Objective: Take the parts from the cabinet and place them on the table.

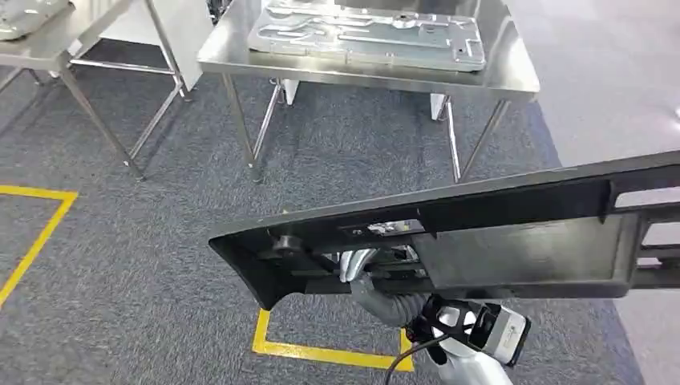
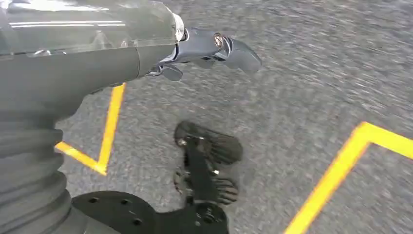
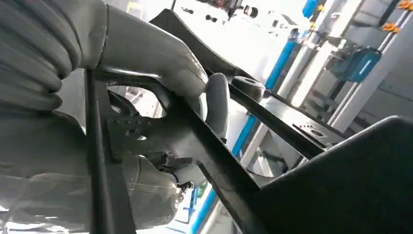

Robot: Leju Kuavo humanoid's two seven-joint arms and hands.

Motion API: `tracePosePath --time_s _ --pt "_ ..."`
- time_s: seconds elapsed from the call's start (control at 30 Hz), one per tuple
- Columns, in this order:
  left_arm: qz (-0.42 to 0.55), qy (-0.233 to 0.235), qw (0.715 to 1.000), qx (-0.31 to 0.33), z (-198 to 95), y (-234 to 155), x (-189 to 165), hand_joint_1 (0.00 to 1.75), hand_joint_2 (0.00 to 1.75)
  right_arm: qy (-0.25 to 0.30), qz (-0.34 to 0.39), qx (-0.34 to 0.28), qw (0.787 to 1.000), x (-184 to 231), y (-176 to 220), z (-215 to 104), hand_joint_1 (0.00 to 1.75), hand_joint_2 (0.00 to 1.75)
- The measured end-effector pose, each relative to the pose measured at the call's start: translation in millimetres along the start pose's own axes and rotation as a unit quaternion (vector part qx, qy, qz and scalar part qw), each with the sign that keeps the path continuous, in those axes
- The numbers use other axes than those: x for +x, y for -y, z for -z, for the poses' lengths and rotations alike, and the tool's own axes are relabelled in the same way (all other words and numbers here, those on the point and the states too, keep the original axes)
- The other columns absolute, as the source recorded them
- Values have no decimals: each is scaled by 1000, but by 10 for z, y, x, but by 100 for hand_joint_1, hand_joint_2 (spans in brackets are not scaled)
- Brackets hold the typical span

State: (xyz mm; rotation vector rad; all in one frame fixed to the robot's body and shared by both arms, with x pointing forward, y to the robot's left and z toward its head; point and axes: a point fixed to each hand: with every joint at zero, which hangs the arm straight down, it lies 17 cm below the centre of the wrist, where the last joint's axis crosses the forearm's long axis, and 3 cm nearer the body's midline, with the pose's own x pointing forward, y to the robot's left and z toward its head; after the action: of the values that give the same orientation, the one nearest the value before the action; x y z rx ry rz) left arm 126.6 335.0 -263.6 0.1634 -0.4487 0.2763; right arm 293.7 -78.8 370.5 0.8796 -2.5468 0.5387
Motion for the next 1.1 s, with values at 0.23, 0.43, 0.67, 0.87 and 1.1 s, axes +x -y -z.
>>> tracePosePath --time_s 0.23,0.43,0.67,0.87,1.1 --pt "-3 2 1000 -6 -6 23 1 0 175 -1 0 3 1000 -3 -8 -4 175 175" --pt "-3 5 1000 -7 3 33 42 0 175 2 -1 8 1000 8 -7 17 175 175" --pt "-5 1 1000 -14 -15 37 -17 0 175 1 -11 3 1000 -11 10 33 175 175" --pt "-6 5 1000 -15 -6 31 26 0 175 -1 -14 4 1000 -21 -1 28 175 175" --pt "-6 4 1000 -17 -12 39 10 0 175 -1 -15 3 1000 -10 -1 21 175 175"
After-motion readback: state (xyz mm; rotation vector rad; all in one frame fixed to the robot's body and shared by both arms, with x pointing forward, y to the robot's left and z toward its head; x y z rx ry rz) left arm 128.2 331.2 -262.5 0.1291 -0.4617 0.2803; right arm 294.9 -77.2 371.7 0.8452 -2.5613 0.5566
